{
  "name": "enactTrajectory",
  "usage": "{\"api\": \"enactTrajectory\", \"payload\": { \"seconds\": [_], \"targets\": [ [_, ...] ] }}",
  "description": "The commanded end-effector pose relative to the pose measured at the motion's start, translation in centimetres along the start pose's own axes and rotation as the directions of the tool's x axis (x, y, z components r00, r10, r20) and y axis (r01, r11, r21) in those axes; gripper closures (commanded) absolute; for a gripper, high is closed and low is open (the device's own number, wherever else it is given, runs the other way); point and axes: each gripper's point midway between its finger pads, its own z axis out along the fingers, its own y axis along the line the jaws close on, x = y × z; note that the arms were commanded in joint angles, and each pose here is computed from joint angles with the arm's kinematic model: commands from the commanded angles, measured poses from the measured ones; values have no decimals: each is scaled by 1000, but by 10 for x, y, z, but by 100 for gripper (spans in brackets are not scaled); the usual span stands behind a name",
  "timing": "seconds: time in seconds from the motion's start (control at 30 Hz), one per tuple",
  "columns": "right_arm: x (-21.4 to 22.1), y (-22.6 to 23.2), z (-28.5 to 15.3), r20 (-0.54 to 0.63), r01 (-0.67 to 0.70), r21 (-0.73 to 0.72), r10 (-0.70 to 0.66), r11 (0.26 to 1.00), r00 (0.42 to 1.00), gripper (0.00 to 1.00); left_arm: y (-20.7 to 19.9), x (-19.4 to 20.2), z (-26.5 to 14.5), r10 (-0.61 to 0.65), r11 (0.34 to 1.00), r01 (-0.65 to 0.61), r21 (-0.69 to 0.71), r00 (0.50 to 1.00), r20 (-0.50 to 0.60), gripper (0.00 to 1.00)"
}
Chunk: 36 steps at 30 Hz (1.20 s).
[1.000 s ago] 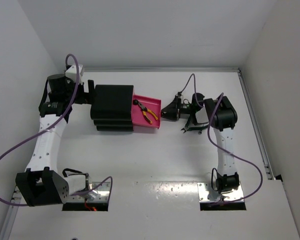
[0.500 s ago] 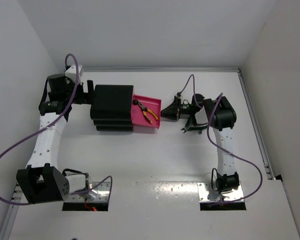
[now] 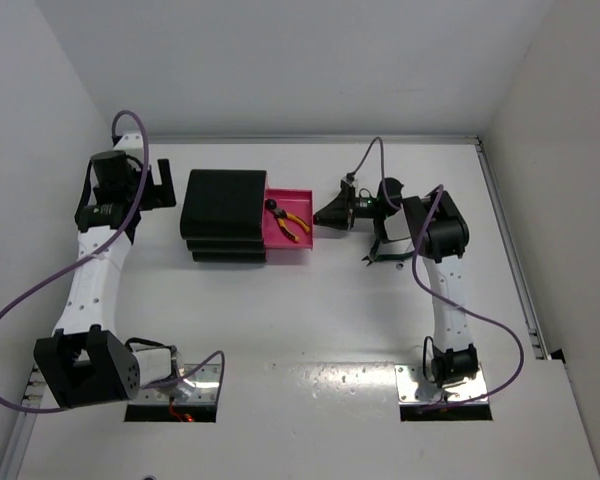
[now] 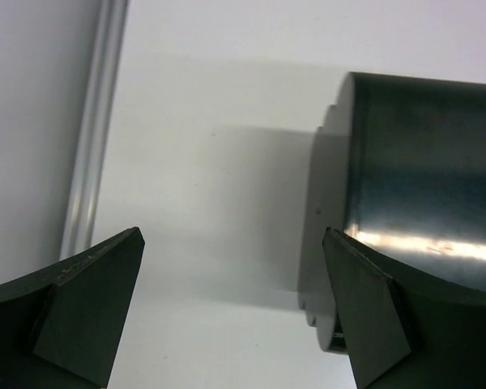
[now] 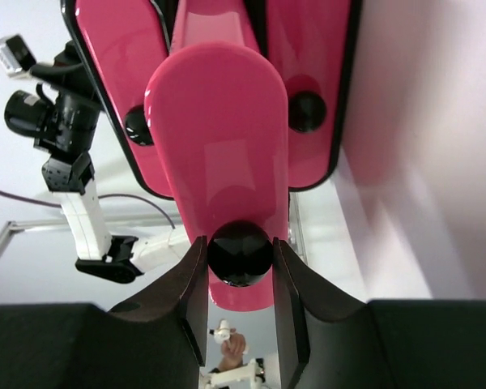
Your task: Sort the tools into containers
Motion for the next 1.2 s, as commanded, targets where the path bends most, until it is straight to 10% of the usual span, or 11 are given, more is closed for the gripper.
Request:
{"api": "enactTrajectory", "payload": {
  "seconds": [0.0,1.17],
  "targets": [
    [-7,68,11,-11,228,-75,-229,971,973,90,28,-8,2,-40,991,44,-123,999,29,1],
    [7,44,75,-139,177,-72,-186,982,973,80,-21,72,46,19,974,25,224,982,-190,1]
  ]
}}
